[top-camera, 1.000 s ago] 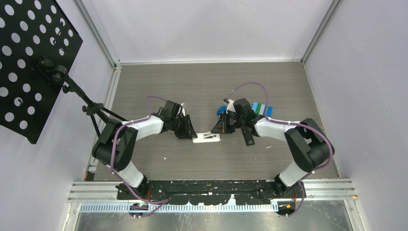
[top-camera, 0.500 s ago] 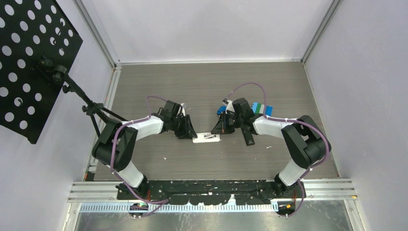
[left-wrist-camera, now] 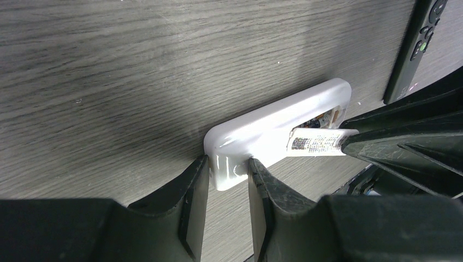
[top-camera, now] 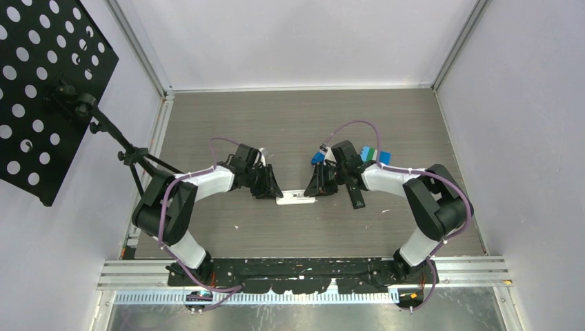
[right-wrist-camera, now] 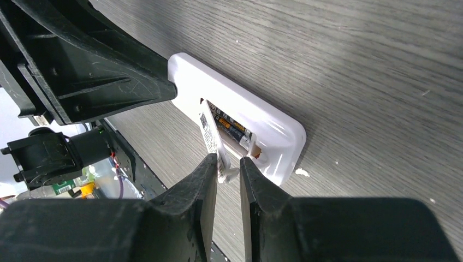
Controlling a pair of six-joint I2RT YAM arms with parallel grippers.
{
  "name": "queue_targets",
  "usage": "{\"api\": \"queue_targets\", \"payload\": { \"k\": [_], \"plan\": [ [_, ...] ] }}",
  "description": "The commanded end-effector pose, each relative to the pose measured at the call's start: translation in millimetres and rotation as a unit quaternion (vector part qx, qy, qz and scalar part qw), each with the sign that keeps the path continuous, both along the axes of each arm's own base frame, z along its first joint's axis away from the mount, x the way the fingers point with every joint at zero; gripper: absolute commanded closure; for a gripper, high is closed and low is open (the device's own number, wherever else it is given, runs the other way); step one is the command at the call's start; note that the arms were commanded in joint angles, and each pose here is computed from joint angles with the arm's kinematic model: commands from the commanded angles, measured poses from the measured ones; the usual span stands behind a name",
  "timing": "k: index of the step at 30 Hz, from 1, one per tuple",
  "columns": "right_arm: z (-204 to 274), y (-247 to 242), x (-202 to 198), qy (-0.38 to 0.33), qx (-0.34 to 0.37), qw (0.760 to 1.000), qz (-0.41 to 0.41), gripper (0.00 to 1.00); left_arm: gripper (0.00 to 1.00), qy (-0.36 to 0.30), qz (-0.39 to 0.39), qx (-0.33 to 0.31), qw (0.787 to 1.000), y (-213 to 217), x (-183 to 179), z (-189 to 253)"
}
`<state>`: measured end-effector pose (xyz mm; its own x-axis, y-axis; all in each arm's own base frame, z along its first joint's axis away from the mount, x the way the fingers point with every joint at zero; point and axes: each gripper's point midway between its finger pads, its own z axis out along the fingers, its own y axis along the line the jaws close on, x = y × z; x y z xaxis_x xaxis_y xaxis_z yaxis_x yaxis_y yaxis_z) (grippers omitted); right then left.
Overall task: Load the batteries into the remote control
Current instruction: Load the battery cover into the remote control.
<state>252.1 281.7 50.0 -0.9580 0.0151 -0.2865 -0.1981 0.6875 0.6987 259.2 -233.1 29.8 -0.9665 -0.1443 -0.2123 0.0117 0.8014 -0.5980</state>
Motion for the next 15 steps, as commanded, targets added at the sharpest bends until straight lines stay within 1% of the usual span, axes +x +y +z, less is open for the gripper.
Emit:
{"api": "queue_targets", "payload": {
  "k": [1,4,10,13,15],
  "plan": [
    [9.5,5.2,9.3,-0.009,0.0,1.0,-0.005,0.73,0.67,-0.026,0.002,0.002,1.0,-3.7,13.0,3.1],
    [11.7,5.2,14.0,-0.02,-0.004,1.0,-0.005,0.74,0.67,-0.027,0.003,0.003,1.0,-3.6,13.3,3.3],
    [11.6,11.0,17.8,-0.026,0.002,1.0,0.014,0.83,0.67,-0.026,0.002,0.003,1.0,-3.5,12.9,3.2],
    [9.3,12.3,16.5,-0.018,0.002,1.0,0.02,0.84,0.67,-0.026,0.002,0.003,1.0,-3.6,13.0,3.5],
    [6.3,11.4,14.4,-0.009,-0.003,1.0,0.022,0.83,0.67,-0.027,0.001,0.003,1.0,-3.6,13.2,3.7]
  ]
}}
